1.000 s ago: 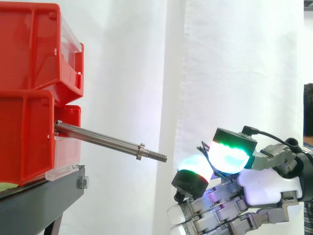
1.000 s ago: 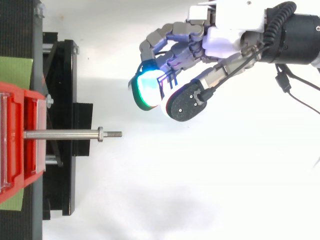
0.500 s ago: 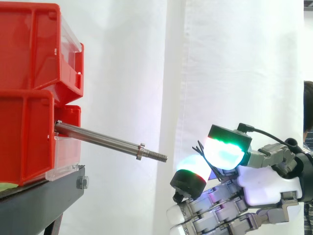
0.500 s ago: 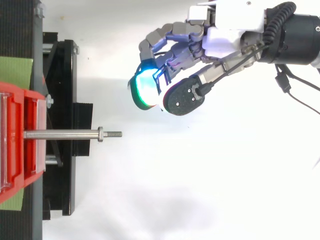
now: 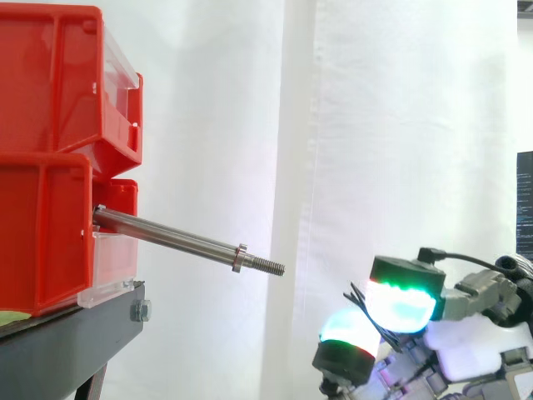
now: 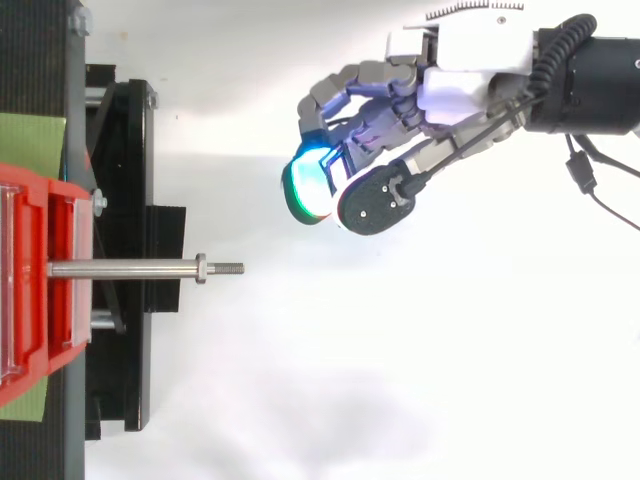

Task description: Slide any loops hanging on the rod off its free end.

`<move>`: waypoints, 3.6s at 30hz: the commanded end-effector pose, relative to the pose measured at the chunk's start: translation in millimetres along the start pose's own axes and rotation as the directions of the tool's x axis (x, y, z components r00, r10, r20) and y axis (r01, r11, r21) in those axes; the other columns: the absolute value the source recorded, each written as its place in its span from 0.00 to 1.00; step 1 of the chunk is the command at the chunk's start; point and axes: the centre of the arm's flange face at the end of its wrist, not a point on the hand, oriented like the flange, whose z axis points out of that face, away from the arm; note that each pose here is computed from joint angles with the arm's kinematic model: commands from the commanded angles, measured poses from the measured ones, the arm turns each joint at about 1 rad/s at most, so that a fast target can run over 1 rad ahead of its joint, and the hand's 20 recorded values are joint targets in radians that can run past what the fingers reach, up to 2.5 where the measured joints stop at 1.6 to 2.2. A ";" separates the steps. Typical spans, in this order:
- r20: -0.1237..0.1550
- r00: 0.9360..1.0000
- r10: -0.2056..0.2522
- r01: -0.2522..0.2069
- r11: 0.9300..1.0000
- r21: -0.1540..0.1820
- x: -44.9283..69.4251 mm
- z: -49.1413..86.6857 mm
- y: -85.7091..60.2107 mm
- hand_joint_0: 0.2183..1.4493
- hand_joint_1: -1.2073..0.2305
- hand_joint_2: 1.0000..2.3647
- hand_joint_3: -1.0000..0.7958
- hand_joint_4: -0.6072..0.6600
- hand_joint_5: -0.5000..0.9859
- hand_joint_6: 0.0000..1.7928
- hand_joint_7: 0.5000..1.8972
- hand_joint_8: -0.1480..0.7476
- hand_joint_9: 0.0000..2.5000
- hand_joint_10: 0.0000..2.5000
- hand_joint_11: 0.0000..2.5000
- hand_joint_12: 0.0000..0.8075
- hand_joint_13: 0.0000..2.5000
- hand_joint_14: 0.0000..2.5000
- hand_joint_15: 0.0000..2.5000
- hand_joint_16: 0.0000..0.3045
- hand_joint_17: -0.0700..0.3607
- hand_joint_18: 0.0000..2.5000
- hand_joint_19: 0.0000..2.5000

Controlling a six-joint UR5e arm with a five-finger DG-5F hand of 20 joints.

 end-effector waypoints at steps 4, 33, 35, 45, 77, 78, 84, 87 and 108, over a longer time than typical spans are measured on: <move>-0.002 1.000 -0.024 0.024 1.000 0.012 2.8 -6.5 10.3 0.31 0.40 0.00 0.28 0.57 0.24 0.46 0.55 0.42 0.26 0.00 0.05 0.29 0.20 0.00 0.01 0.09 0.31 0.18 0.10; 0.005 0.998 -0.067 0.067 0.998 -0.005 3.2 -9.6 31.1 0.31 0.41 0.00 0.28 0.56 0.25 0.44 0.57 0.39 0.27 0.00 0.04 0.25 0.20 0.00 0.01 0.07 0.28 0.14 0.10; 0.004 0.997 -0.076 0.076 0.997 -0.008 3.6 -10.2 33.2 0.31 0.37 0.00 0.28 0.58 0.24 0.45 0.57 0.40 0.26 0.00 0.04 0.26 0.20 0.00 0.01 0.08 0.28 0.15 0.10; 0.011 0.994 -0.106 0.106 0.994 0.017 4.1 -23.7 49.0 0.34 0.28 0.00 0.28 0.58 0.22 0.47 0.53 0.41 0.24 0.00 0.04 0.28 0.19 0.00 0.01 0.09 0.30 0.16 0.08; 0.016 0.994 -0.109 0.109 0.994 0.022 9.0 -25.0 51.9 0.35 0.30 0.00 0.28 0.60 0.21 0.47 0.49 0.42 0.20 0.00 0.03 0.29 0.19 0.00 0.01 0.09 0.31 0.17 0.10; 0.015 0.994 -0.109 0.109 0.994 0.021 10.1 -24.6 51.9 0.34 0.32 0.00 0.28 0.60 0.21 0.47 0.50 0.42 0.20 0.00 0.03 0.30 0.19 0.00 0.01 0.09 0.31 0.17 0.10; 0.021 0.994 -0.111 0.111 0.994 0.021 9.4 -24.7 51.4 0.30 0.48 0.00 0.28 0.55 0.24 0.46 0.56 0.41 0.25 0.00 0.03 0.29 0.21 0.00 0.01 0.09 0.31 0.18 0.12; 0.018 0.994 -0.111 0.111 0.994 0.021 10.6 -24.5 51.2 0.31 0.51 0.00 0.29 0.54 0.25 0.46 0.55 0.40 0.26 0.00 0.03 0.29 0.21 0.00 0.02 0.09 0.31 0.18 0.12; 0.022 0.994 -0.111 0.111 0.994 0.019 9.2 -24.6 51.6 0.36 0.27 0.00 0.28 0.60 0.21 0.47 0.48 0.43 0.23 0.00 0.04 0.31 0.20 0.00 0.01 0.10 0.32 0.20 0.10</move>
